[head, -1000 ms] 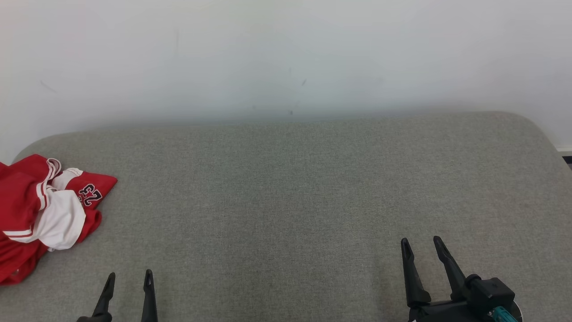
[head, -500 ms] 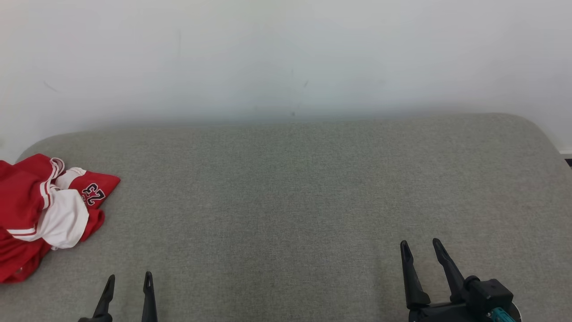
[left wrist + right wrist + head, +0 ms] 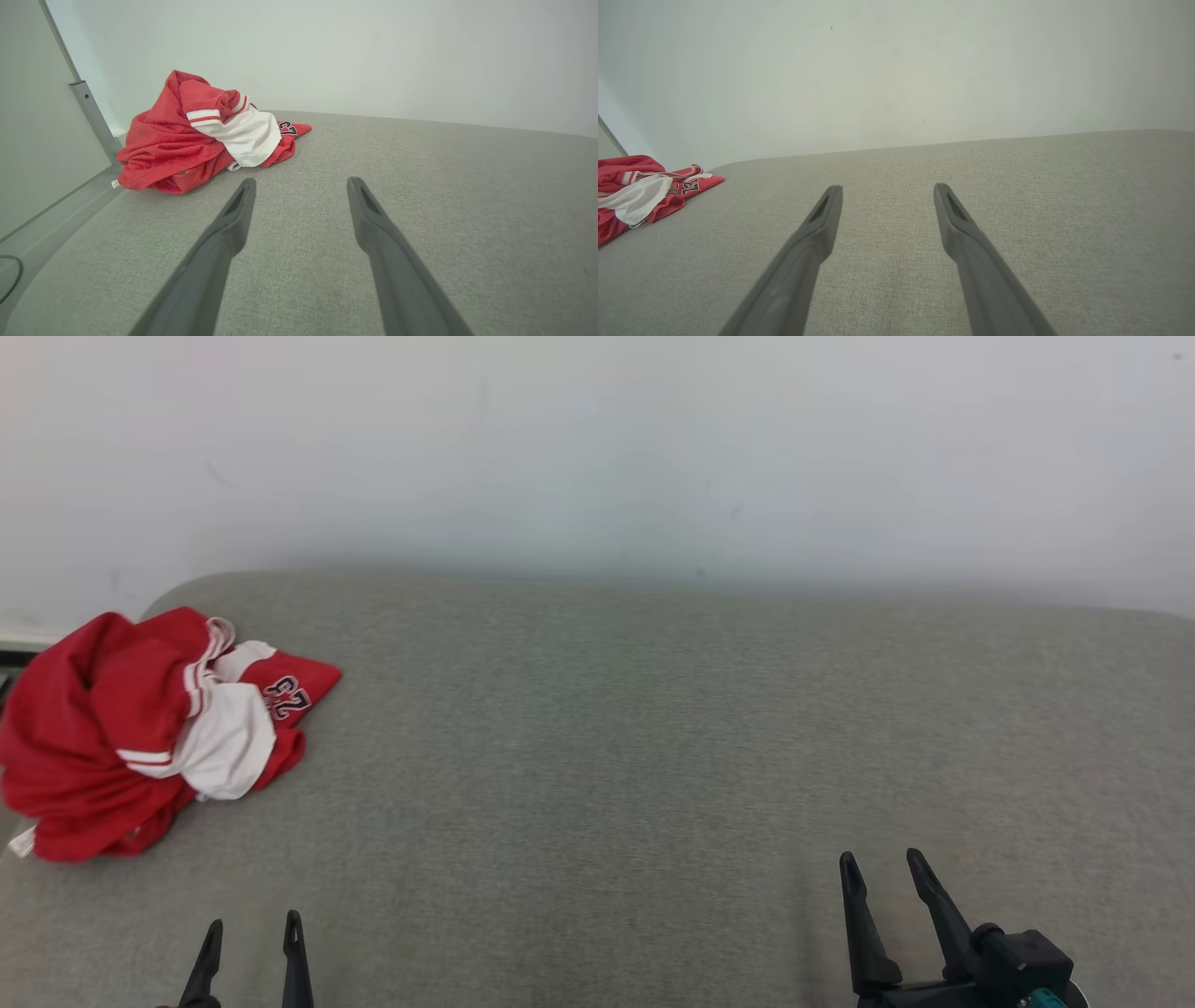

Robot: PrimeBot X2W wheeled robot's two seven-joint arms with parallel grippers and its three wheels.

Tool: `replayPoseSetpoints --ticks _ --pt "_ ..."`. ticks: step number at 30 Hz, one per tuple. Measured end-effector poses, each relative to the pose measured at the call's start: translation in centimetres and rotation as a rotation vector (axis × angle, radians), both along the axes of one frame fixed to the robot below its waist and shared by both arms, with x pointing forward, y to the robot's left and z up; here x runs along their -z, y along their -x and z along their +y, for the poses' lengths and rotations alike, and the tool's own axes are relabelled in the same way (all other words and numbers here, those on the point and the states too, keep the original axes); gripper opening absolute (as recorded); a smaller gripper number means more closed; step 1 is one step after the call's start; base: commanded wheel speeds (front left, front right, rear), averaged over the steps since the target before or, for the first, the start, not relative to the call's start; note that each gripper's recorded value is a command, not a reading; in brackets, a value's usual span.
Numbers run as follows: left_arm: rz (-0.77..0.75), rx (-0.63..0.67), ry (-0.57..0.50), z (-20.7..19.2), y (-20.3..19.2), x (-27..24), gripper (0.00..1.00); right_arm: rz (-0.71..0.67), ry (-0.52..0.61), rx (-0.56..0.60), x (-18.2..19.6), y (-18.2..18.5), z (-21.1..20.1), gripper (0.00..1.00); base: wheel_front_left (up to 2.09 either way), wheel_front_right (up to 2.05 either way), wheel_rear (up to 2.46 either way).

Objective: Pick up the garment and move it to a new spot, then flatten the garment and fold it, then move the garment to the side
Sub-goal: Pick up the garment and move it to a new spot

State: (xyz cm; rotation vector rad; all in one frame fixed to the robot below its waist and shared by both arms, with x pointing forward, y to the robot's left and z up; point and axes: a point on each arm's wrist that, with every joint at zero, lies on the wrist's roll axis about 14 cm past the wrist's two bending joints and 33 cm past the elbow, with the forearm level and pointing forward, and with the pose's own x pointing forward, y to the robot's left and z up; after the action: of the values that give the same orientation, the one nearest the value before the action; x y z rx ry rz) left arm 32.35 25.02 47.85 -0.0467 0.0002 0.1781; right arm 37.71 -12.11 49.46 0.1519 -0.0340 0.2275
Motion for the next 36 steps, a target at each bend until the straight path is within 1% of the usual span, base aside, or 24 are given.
replayPoseSetpoints --ticks 14,28,36 --pt "0.014 -0.216 -0.009 5.7 5.6 0.4 1.0 0.016 0.001 -0.176 0.4 -1.4 6.1 1.0 0.0 0.0 0.0" --pt "0.023 -0.384 -0.005 9.1 10.7 0.7 1.0 0.019 0.012 -0.324 0.6 -1.7 11.4 1.0 0.0 0.0 0.0" --pt "0.019 -0.452 -0.006 10.2 12.6 0.6 1.0 0.023 0.015 -0.376 0.8 -1.6 13.2 1.0 0.0 0.0 0.0"
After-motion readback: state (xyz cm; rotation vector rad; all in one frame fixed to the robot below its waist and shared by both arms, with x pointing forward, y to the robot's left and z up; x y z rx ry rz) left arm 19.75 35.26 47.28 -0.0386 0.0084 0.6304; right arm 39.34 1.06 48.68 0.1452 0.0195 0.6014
